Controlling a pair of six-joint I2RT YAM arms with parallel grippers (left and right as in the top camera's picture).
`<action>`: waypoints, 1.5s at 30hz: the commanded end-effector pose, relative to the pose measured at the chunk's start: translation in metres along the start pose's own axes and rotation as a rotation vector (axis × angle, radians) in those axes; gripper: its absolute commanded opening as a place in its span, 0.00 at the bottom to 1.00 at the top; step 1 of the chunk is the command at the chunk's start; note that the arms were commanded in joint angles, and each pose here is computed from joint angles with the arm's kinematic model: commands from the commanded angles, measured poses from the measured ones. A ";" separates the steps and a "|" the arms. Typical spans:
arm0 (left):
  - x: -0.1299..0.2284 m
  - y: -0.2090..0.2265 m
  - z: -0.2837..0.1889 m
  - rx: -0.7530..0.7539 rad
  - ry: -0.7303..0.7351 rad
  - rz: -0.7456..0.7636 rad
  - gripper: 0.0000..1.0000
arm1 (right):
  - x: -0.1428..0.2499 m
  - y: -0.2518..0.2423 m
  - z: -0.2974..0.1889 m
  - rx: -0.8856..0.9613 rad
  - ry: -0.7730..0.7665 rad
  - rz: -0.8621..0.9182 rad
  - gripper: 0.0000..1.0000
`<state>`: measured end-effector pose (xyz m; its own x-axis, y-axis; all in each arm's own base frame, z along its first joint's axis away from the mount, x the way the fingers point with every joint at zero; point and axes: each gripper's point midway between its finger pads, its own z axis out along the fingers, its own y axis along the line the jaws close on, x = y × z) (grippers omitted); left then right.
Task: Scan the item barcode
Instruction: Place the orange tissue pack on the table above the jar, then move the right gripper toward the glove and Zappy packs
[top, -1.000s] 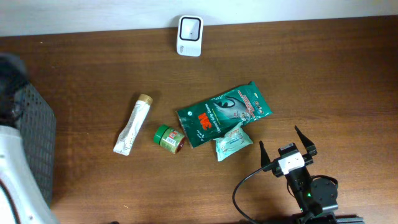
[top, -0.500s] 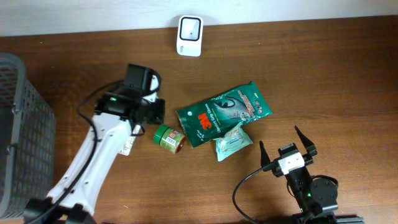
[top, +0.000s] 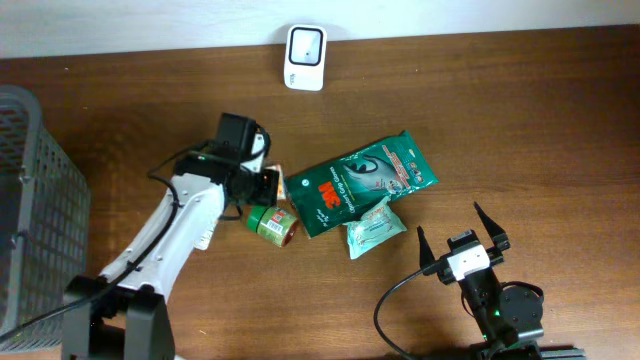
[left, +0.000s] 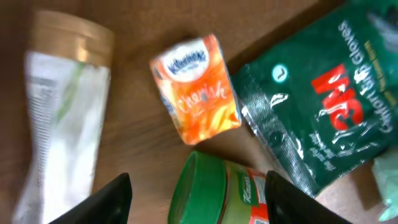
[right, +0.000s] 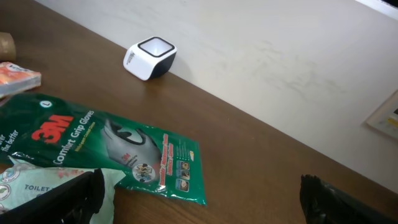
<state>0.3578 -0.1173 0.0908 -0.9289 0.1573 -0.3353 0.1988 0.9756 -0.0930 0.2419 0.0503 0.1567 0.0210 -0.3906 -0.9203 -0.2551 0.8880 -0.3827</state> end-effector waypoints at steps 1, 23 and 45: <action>-0.044 0.011 -0.050 0.008 -0.113 -0.031 0.70 | 0.001 0.004 0.000 -0.017 -0.002 -0.006 0.98; -0.068 0.111 -0.179 0.118 -0.255 -0.061 0.99 | -0.002 0.004 0.000 -0.021 -0.008 0.208 0.98; -0.067 0.111 -0.178 0.118 -0.254 -0.061 0.99 | -0.127 -0.003 0.020 -0.396 0.382 0.465 0.98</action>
<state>0.3874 0.0080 0.2581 -0.8571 0.0242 -0.5146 0.1687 0.9570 -0.2358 0.2520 0.0839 0.2572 -0.4304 -0.1196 -0.8947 -0.4220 0.9028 0.0823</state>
